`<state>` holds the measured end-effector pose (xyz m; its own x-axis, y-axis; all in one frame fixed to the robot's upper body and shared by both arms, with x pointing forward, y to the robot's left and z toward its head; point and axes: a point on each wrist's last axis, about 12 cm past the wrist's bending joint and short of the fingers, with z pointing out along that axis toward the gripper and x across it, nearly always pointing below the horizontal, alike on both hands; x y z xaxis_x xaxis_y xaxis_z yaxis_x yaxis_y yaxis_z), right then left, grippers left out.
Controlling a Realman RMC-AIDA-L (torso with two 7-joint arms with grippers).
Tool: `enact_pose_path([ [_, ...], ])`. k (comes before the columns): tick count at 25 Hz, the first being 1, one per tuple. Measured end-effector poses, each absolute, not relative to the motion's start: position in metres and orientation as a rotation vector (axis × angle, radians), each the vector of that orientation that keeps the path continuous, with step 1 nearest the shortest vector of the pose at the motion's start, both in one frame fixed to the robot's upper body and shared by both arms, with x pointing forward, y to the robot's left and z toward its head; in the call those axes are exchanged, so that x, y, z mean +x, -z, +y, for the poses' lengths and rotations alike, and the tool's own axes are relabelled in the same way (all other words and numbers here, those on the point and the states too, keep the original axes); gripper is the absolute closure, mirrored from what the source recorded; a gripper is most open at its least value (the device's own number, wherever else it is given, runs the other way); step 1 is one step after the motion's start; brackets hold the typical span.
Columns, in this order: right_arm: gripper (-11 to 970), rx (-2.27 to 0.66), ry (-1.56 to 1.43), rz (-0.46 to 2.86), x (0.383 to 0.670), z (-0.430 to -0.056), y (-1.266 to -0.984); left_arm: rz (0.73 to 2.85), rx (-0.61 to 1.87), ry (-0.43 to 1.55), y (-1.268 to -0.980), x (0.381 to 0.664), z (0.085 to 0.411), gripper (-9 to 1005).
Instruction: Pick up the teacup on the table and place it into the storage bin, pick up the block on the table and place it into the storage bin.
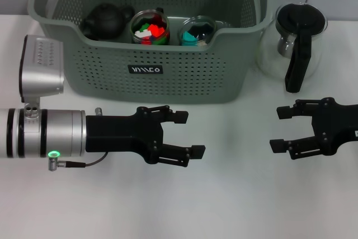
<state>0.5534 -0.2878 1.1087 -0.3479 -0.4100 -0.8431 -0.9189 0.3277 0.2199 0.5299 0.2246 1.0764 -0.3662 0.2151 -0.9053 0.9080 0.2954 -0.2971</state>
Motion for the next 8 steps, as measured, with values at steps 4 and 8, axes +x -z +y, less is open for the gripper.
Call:
enact_pose_path([
  [4,31,-1.171,-0.945,1.908,0.5527,-0.288,-1.1085,1.775,1.019,1.117,-1.0768,0.5303,0.2233,45],
  [8,31,-1.176,-0.947,1.908,0.5526,-0.2876,-1.1085,1.775,1.021,1.119,-1.0768,0.5302,0.223,45],
])
